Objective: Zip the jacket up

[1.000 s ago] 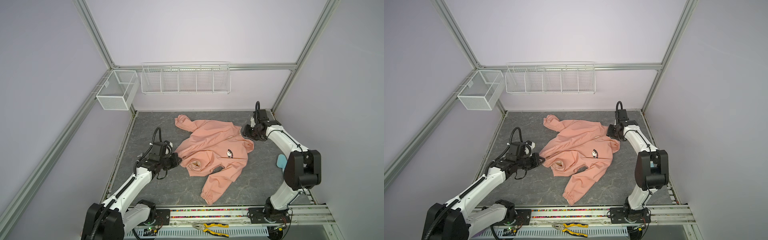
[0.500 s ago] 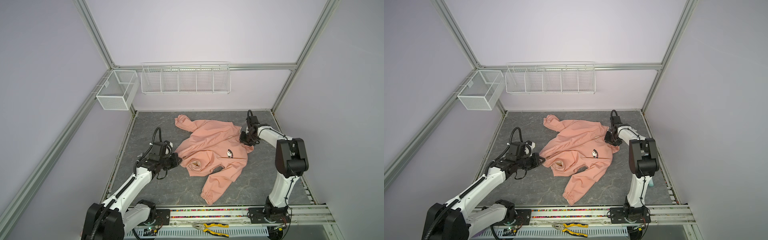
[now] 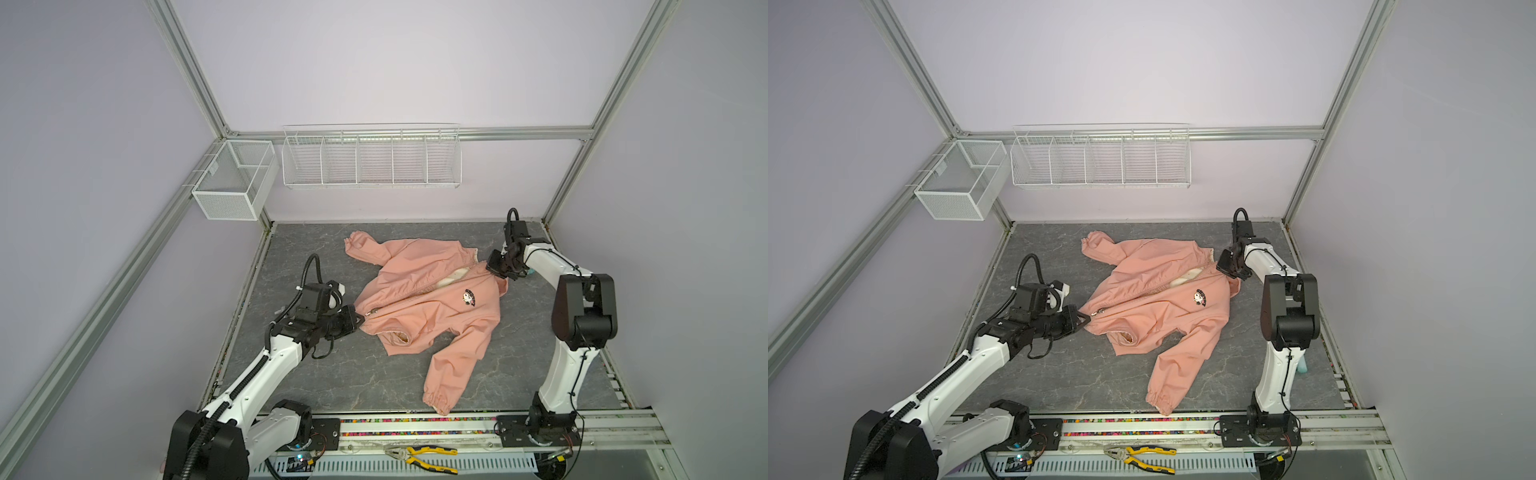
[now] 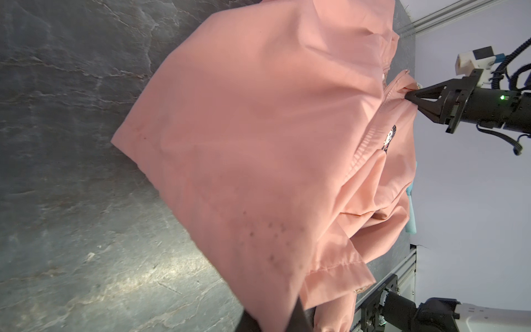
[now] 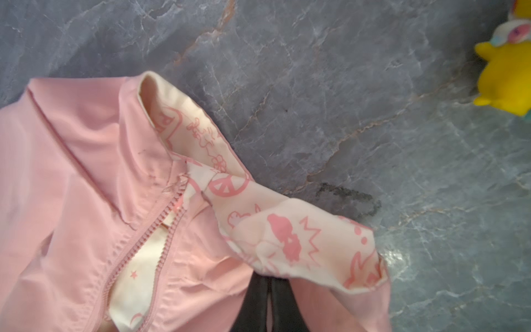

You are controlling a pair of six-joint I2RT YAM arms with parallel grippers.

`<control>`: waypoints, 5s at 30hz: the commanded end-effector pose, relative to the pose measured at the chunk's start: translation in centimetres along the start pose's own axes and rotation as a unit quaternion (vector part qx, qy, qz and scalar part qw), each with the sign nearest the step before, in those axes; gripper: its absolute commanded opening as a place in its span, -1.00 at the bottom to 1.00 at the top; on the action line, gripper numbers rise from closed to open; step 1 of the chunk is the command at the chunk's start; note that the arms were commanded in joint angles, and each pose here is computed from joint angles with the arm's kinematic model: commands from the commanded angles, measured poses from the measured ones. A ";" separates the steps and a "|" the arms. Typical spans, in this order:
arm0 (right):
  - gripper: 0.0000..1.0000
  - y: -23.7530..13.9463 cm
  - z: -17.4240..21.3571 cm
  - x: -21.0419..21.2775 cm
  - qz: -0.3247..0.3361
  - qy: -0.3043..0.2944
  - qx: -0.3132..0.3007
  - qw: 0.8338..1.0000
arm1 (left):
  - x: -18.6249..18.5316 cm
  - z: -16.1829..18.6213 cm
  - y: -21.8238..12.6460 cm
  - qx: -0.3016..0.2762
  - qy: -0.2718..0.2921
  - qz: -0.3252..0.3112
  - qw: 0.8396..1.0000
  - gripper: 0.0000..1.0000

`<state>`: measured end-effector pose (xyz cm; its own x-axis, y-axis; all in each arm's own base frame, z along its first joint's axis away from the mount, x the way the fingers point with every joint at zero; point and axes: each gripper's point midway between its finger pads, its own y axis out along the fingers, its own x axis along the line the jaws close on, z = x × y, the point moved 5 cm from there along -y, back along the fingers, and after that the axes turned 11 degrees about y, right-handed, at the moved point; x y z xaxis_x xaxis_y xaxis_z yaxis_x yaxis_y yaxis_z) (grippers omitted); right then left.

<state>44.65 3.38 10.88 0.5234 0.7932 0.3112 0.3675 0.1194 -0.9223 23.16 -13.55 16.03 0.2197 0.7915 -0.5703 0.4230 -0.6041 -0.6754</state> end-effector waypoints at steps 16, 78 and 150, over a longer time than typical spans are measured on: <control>0.34 -7.5 -0.6 0.3 -0.045 -0.017 -0.074 0.996 | -0.7 -0.7 -0.3 -0.014 0.001 0.028 1.000 -1.00; 0.51 -10.5 30.1 19.4 -0.384 -0.233 0.201 0.871 | 1.1 0.3 4.1 -0.044 -0.038 0.092 0.994 -0.27; 0.18 -13.1 27.9 18.4 -0.470 -0.203 0.204 0.835 | -7.3 -3.9 0.1 -0.056 0.021 0.348 0.936 -1.00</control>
<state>28.39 33.01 22.29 -0.1794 0.3831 0.9061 0.1496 0.9210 -0.3597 24.87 -18.84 19.65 0.4411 0.2543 -0.8607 0.2609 -0.9539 -0.1482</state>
